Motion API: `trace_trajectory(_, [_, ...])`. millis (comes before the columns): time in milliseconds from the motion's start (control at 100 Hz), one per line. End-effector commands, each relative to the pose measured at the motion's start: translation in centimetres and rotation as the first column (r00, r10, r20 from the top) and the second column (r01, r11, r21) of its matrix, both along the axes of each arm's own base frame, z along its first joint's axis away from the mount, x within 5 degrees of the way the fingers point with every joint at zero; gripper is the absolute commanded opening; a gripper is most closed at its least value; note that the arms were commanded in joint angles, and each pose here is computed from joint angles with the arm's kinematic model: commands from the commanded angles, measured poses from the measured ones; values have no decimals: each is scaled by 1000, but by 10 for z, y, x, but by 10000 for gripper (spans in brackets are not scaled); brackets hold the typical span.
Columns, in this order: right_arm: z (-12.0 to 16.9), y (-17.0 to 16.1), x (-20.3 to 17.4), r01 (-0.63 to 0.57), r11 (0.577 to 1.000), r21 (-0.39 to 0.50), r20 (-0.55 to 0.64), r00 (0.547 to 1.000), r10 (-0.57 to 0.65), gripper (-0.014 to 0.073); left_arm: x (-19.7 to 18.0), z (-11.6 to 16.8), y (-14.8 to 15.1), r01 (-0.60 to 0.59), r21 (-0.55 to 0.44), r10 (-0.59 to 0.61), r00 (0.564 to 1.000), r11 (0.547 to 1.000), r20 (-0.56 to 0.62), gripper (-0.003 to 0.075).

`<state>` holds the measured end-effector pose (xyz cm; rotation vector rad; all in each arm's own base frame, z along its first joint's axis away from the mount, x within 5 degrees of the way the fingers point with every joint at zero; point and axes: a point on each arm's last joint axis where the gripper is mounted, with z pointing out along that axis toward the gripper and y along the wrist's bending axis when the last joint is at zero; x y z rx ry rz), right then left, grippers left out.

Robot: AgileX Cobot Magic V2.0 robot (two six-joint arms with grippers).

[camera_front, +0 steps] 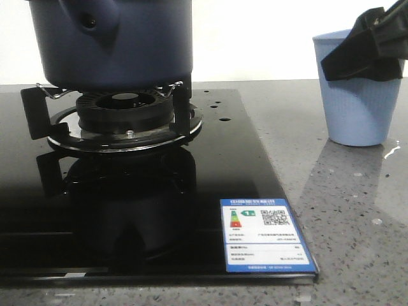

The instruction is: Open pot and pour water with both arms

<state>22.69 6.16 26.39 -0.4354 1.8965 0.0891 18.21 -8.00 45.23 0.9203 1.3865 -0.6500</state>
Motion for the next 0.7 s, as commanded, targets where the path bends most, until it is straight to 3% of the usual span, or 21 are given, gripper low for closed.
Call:
trace_trajectory(0, [22, 1, 1, 0, 996, 93, 118, 993, -11, 368, -10, 22, 0, 10, -120, -4, 999, 993, 44, 313])
trace_trajectory(190, [32, 0, -1, 1, 986, 165, 178, 983, -31, 669, -11, 21, -1, 31, -116, -26, 999, 993, 43, 313])
trace_trajectory(440, [65, -4, -18, -23, 981, 191, 300, 953, -36, 655, -13, 24, -2, 49, -148, -43, 998, 988, 43, 313])
trace_trajectory(690, [112, -14, -58, -62, 971, 231, 482, 874, -59, 638, -3, 20, -1, 24, -154, -21, 1000, 988, 20, 313])
